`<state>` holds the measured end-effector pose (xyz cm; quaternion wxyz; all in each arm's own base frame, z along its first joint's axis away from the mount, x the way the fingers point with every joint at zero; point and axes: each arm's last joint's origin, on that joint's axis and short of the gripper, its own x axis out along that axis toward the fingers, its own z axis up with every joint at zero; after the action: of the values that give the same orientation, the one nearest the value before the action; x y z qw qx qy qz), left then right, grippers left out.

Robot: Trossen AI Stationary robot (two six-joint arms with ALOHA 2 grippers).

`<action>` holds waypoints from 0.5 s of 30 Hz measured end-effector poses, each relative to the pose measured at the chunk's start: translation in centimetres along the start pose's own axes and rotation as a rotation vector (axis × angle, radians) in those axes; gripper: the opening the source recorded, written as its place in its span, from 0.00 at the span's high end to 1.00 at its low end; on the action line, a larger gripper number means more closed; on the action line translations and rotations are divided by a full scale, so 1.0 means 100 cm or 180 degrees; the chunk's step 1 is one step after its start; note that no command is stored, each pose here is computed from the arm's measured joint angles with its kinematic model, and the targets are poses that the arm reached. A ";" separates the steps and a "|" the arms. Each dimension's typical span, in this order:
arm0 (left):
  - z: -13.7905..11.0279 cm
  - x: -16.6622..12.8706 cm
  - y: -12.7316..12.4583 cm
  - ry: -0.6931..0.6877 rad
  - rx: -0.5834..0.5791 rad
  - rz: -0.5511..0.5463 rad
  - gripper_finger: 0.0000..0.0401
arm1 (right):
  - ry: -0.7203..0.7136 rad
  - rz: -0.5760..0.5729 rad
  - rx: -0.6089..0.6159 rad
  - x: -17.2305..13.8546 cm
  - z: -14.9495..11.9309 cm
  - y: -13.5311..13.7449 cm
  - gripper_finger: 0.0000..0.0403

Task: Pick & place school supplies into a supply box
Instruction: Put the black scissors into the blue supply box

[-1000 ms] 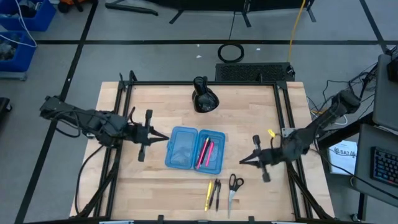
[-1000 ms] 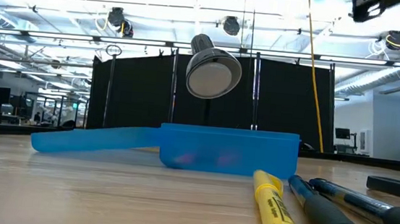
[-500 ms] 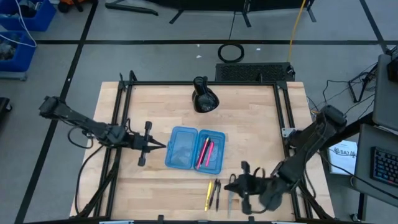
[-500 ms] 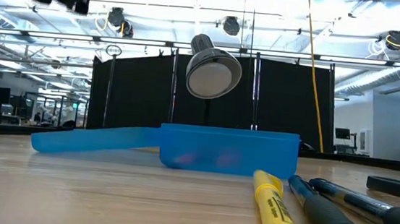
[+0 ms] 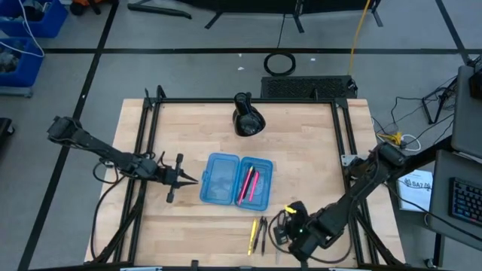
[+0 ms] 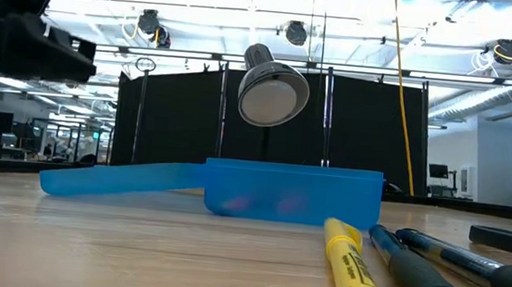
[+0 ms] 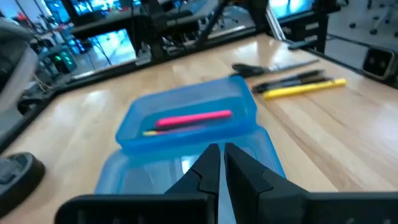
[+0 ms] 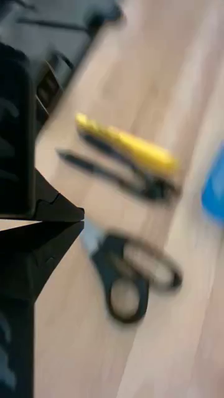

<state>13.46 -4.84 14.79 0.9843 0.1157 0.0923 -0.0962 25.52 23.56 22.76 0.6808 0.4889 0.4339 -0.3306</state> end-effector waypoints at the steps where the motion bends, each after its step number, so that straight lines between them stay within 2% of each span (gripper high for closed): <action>1: -0.002 0.000 0.000 0.0018 -0.0001 -0.0014 0.92 | 0.0023 -0.0147 0.0094 0.003 0.001 -0.002 1.00; 5: -0.009 -0.001 -0.002 0.0099 0.0036 -0.0159 0.93 | -0.0043 -0.0374 0.0245 0.015 0.008 -0.004 1.00; 10: -0.011 -0.002 -0.004 0.0165 0.0065 -0.0298 0.95 | -0.0033 -0.0266 0.0278 0.031 0.015 0.007 0.98; 13: -0.011 -0.002 -0.004 0.0160 0.0062 -0.0326 0.98 | -0.0029 -0.0288 0.0346 0.043 0.019 0.010 0.92; 15: -0.011 -0.002 -0.005 0.0154 0.0059 -0.0357 0.99 | 0.0057 -0.0429 0.0415 0.048 0.022 0.009 0.86</action>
<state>13.03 -4.98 13.67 0.9737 0.1218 0.1215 -0.1492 28.86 21.68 19.07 0.6198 0.5047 0.4495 -0.3988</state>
